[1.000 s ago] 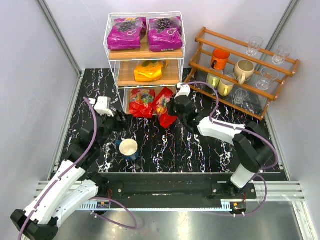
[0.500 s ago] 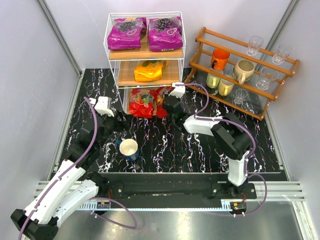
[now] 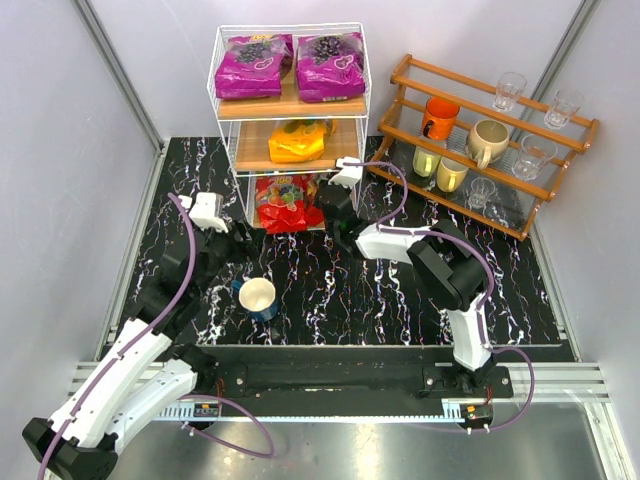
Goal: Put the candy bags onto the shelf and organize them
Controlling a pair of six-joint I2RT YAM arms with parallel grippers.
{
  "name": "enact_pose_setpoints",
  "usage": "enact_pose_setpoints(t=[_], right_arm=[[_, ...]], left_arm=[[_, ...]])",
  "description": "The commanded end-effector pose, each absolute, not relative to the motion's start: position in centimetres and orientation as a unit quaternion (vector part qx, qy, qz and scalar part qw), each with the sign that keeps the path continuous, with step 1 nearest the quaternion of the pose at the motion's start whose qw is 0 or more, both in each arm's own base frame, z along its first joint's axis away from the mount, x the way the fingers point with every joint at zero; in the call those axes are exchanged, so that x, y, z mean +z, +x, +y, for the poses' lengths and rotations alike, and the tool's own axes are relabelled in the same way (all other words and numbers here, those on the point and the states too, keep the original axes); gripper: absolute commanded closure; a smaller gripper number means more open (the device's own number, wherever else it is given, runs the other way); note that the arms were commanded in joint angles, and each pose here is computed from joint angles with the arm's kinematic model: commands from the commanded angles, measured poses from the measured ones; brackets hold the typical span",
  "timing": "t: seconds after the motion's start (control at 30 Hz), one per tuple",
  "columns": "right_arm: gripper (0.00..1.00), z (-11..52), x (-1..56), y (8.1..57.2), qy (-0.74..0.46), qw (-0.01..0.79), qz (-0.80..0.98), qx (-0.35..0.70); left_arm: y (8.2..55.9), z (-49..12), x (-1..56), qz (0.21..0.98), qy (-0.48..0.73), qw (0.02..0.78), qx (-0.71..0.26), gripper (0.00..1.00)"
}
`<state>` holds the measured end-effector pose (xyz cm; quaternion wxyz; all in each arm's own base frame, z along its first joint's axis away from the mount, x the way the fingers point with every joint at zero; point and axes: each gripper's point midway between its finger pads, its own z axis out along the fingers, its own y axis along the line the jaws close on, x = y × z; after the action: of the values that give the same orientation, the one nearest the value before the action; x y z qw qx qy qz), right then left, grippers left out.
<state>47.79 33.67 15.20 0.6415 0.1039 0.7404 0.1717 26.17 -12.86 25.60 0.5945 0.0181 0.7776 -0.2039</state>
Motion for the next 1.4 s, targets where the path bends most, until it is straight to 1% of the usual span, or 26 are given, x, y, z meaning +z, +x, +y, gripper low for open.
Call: enact_pose_setpoints(t=[0.0,0.13,0.2,0.33,0.37,0.43,0.47,0.53,0.9,1.03,1.1,1.17,1.2,1.23,1.27,1.33,1.37], right_arm=[[1.00,37.2,18.5,47.8,0.099,0.648,0.704,0.274],[1.00,37.5,17.0,47.5,0.088,0.634,0.717,0.276],[0.97,37.3,16.4,47.4,0.087,0.629,0.723,0.273],[0.72,36.5,15.4,46.4,0.081,0.620,0.735,0.263],[0.60,36.2,15.4,46.3,0.081,0.620,0.736,0.260],[0.52,35.4,15.4,45.6,0.079,0.621,0.738,0.253],[0.46,35.0,15.6,45.4,0.079,0.624,0.737,0.248],[0.44,33.9,16.0,44.7,0.076,0.628,0.736,0.239],[0.40,28.4,19.9,40.4,0.052,0.663,0.719,0.204],[0.39,27.7,19.4,39.1,0.028,0.653,0.731,0.197],[0.40,28.2,19.5,38.2,0.010,0.643,0.735,0.216],[0.46,28.7,18.3,37.5,-0.009,0.620,0.752,0.224],[0.52,29.3,18.1,36.9,-0.020,0.606,0.757,0.244],[0.67,29.6,17.2,36.4,-0.029,0.589,0.768,0.249],[0.77,29.9,16.7,36.0,-0.025,0.576,0.774,0.260],[0.94,30.4,15.0,35.2,-0.028,0.549,0.790,0.273],[1.00,30.5,14.4,34.9,-0.018,0.538,0.795,0.281]], left_arm=[[26.5,-12.9,26.4,0.767,0.025,0.607,-0.207,0.25],[26.5,-12.8,26.3,0.768,0.025,0.607,-0.204,0.25],[26.4,-12.7,26.2,0.769,0.023,0.606,-0.203,0.25],[26.3,-12.7,26.1,0.769,0.023,0.606,-0.204,0.25],[26.3,-12.6,26.1,0.769,0.022,0.606,-0.203,0.25],[26.3,-12.6,26.2,0.768,0.021,0.607,-0.204,0.25],[26.2,-12.6,26.2,0.768,0.022,0.606,-0.205,0.25],[26.1,-12.6,26.2,0.768,0.020,0.606,-0.206,0.25],[26.0,-12.7,26.6,0.766,0.020,0.606,-0.211,0.25],[26.0,-12.7,26.9,0.766,0.022,0.607,-0.211,0.25],[26.0,-12.8,27.0,0.766,0.022,0.606,-0.212,0.25],[26.0,-12.7,26.9,0.767,0.021,0.606,-0.211,0.25],[26.0,-12.8,27.0,0.767,0.021,0.606,-0.212,0.25],[26.0,-12.8,27.0,0.766,0.021,0.606,-0.213,0.25],[26.0,-12.8,26.9,0.767,0.021,0.605,-0.212,0.25],[26.0,-12.9,26.8,0.769,0.022,0.603,-0.212,0.25],[26.0,-12.9,26.8,0.768,0.022,0.603,-0.212,0.25]])
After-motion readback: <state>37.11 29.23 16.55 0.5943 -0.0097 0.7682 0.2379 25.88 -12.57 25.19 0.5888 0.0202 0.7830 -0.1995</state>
